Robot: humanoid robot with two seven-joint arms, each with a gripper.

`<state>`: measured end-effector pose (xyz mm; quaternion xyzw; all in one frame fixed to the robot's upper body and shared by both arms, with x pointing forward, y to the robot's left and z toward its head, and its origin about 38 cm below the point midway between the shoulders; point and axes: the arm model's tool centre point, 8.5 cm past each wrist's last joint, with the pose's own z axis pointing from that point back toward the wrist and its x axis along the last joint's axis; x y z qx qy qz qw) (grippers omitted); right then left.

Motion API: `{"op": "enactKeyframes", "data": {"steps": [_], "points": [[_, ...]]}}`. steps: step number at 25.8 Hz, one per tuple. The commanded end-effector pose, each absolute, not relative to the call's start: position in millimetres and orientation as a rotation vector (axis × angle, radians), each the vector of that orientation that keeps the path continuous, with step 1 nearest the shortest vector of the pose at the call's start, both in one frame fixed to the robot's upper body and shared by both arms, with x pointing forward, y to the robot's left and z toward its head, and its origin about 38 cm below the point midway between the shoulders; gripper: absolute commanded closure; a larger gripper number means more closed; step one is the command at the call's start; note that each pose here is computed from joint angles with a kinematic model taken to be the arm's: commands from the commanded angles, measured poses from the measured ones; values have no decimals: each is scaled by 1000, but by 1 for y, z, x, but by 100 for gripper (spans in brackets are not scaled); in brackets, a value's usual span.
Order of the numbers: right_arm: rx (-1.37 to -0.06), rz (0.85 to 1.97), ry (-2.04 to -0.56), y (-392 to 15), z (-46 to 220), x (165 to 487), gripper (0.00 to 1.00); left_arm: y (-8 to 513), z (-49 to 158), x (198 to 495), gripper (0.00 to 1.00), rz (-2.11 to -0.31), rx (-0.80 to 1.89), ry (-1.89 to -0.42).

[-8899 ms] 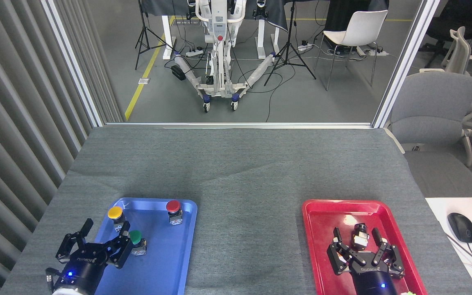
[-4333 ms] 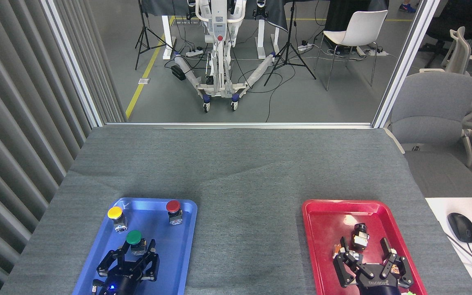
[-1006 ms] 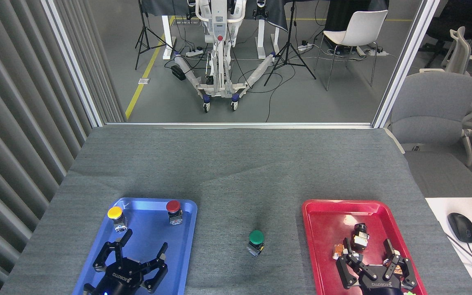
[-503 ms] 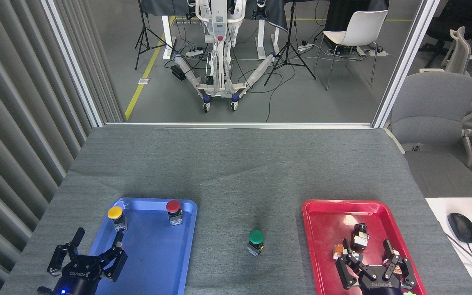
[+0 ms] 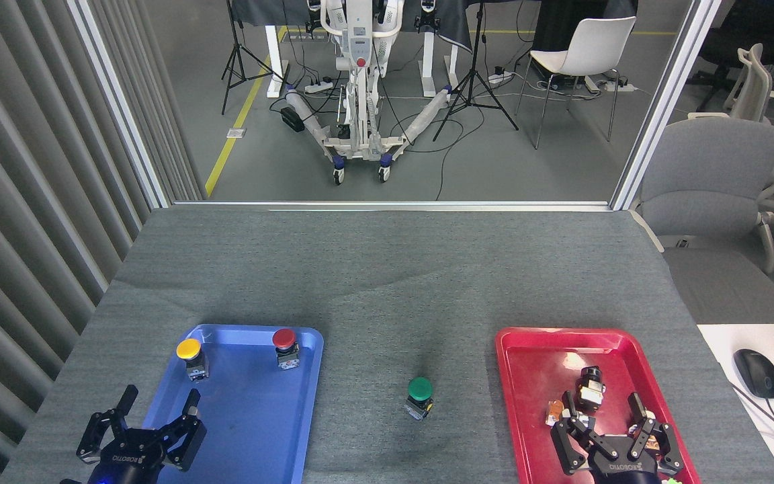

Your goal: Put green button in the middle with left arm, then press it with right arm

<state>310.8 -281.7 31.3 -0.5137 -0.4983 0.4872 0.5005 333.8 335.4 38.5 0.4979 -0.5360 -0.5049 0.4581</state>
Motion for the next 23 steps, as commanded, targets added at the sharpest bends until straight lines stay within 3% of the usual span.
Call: {"op": "enactKeyframes", "data": {"steps": [1, 23], "points": [[-1242, 1177, -1205, -282, 31, 311, 0, 337, 37, 334, 0, -1240, 1225, -1312], [-1247, 1157, -1200, -284, 32, 311, 0, 360, 49, 338, 0, -1139, 1205, -1322]]}}
